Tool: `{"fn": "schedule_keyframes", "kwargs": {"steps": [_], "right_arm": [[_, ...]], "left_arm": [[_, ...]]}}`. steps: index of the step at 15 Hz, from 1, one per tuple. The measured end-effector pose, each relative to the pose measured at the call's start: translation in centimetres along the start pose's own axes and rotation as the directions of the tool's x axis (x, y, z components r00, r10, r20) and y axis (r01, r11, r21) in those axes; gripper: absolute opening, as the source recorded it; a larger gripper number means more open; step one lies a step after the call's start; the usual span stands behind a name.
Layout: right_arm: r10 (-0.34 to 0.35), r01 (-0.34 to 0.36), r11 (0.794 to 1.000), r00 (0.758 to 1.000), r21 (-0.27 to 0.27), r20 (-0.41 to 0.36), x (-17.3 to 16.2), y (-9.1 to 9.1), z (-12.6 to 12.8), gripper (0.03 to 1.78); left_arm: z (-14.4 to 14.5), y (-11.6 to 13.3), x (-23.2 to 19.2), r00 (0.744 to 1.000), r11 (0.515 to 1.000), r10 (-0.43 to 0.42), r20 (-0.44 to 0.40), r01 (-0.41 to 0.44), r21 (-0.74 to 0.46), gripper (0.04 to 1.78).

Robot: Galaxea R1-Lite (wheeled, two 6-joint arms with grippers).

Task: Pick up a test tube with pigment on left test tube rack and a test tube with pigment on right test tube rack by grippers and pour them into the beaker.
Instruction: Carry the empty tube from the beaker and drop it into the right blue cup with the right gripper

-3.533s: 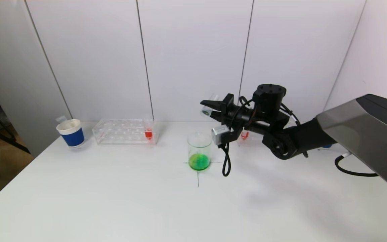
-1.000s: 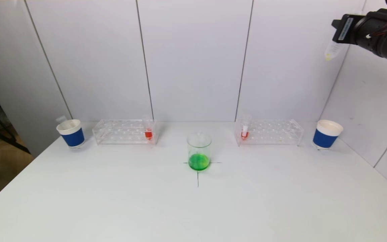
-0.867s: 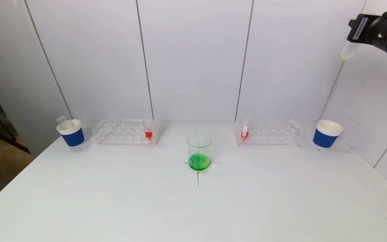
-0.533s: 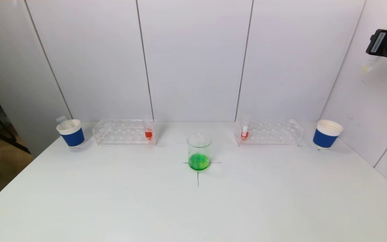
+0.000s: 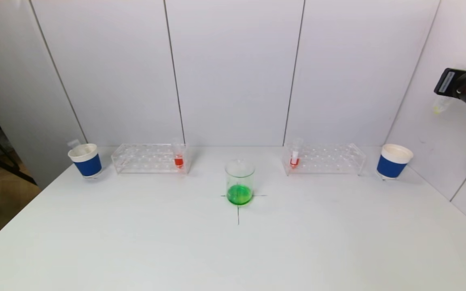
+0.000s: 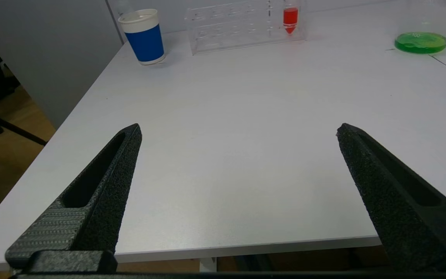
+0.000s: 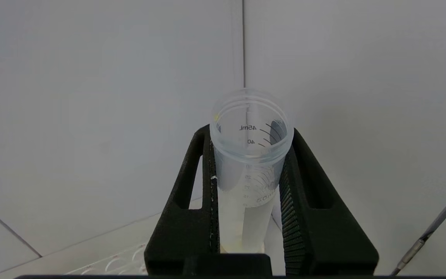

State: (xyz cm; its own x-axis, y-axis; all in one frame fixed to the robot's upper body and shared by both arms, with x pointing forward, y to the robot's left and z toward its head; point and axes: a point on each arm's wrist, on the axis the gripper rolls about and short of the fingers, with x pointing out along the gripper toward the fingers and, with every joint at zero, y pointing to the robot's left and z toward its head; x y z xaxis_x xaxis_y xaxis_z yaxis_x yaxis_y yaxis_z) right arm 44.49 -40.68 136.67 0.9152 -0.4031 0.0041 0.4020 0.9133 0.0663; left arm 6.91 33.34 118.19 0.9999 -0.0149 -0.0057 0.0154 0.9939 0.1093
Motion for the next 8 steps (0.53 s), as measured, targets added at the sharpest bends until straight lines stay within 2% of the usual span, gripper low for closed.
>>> {"fn": "schedule_keyframes", "kwargs": {"steps": [2,4,8], "right_arm": [[-0.004,0.004,1.0,1.0,-0.004,-0.016,0.4,-0.2,-1.7,0.5],[-0.003,0.002,1.0,0.998,-0.011,-0.065,0.5,-0.3,-3.5,0.5],[-0.01,0.011,1.0,0.993,0.006,-0.119,1.4,-0.3,-5.8,0.5]], "left_arm": [[0.0,0.0,0.0,1.0,1.0,0.0,0.0,0.0,0.0,1.76],[0.0,0.0,0.0,1.0,1.0,0.0,0.0,0.0,0.0,1.76],[0.0,0.0,0.0,1.0,1.0,0.0,0.0,0.0,0.001,1.76]]}}
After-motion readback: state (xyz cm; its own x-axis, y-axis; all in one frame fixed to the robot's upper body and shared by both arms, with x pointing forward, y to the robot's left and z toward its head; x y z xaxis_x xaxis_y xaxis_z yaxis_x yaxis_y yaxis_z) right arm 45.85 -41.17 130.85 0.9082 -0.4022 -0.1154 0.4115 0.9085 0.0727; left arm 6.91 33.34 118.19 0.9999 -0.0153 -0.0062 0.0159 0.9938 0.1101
